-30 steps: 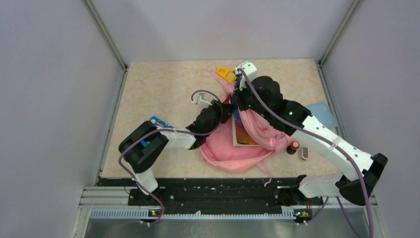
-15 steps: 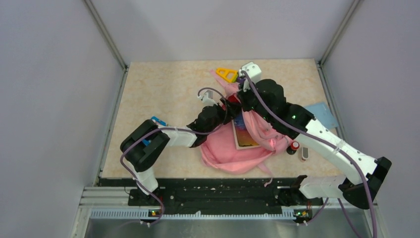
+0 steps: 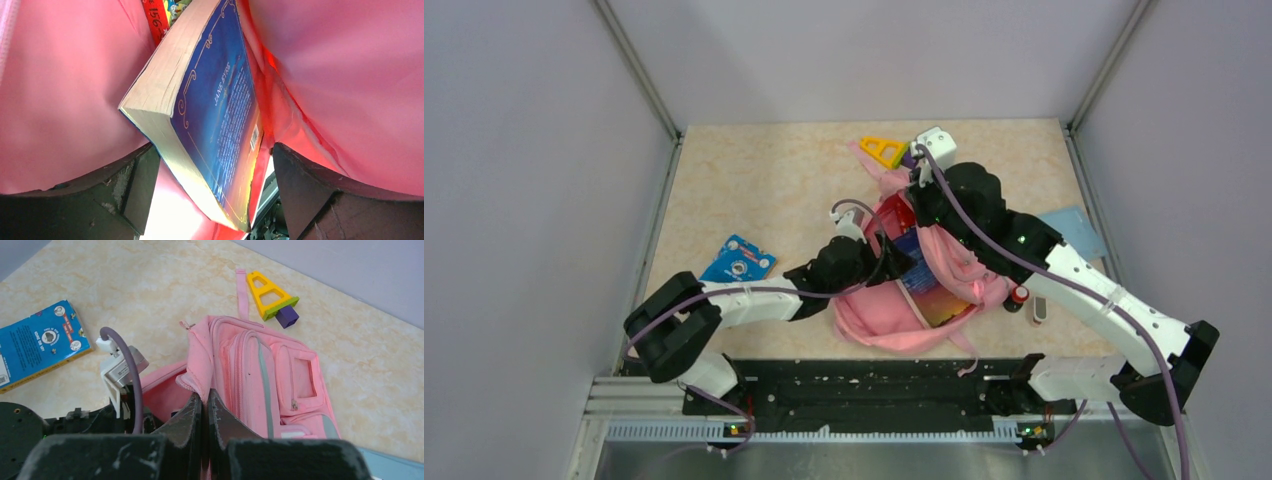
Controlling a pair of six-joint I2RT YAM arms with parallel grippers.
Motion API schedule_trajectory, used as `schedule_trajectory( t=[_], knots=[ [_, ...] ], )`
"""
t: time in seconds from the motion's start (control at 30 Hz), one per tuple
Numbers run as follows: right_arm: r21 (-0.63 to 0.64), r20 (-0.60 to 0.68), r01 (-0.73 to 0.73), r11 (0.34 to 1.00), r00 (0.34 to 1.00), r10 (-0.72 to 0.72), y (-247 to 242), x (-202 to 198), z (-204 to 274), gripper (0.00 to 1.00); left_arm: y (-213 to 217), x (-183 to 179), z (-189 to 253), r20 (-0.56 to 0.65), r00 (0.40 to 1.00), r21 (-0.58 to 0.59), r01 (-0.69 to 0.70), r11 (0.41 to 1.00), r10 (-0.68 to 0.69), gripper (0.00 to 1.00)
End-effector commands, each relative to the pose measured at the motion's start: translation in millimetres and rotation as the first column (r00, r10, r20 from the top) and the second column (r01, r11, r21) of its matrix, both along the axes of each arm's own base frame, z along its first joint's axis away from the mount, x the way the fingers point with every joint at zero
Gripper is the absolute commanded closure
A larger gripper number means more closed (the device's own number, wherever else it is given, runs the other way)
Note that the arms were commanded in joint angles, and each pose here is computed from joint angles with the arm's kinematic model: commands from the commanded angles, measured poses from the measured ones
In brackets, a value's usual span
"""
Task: Pack the student bag
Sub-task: Place the book in the student bag.
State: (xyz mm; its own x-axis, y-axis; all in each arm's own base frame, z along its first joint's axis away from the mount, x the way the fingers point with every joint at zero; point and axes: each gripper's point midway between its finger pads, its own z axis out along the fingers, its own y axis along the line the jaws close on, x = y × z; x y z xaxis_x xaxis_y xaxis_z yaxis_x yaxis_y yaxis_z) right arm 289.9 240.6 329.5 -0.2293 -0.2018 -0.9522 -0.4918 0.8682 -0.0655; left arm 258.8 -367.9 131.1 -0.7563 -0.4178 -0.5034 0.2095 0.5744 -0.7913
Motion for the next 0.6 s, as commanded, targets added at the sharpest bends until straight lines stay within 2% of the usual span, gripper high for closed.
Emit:
schedule_trajectory(
  t=[0.0, 0.17, 0.3, 0.43, 0.57],
  knots=[
    [0.144, 0.127, 0.038, 0.989, 0.990, -0.056, -7, 6, 54, 1.00, 2, -12, 29, 0.069, 0.998, -0.020, 0.015, 1.000, -0.013, 0.14],
    [0.144, 0.124, 0.036, 0.989, 0.991, -0.054, -6, 6, 52, 1.00, -13, -38, 22, 0.022, 0.997, -0.065, 0.078, 0.995, -0.077, 0.16],
    [0.149, 0.121, 0.030, 0.988, 0.991, -0.049, -5, 6, 52, 1.00, -26, -57, 9, -0.012, 0.993, -0.042, 0.121, 0.992, -0.122, 0.21],
    [0.158, 0.120, 0.022, 0.987, 0.992, -0.041, -2, 5, 52, 1.00, -31, -57, 0, -0.030, 0.994, -0.069, 0.105, 0.992, -0.107, 0.47],
    [0.158, 0.114, 0.016, 0.987, 0.993, -0.035, 0, 5, 51, 1.00, -34, -46, 0, -0.006, 0.998, -0.098, 0.061, 0.993, -0.062, 0.56]
  ],
)
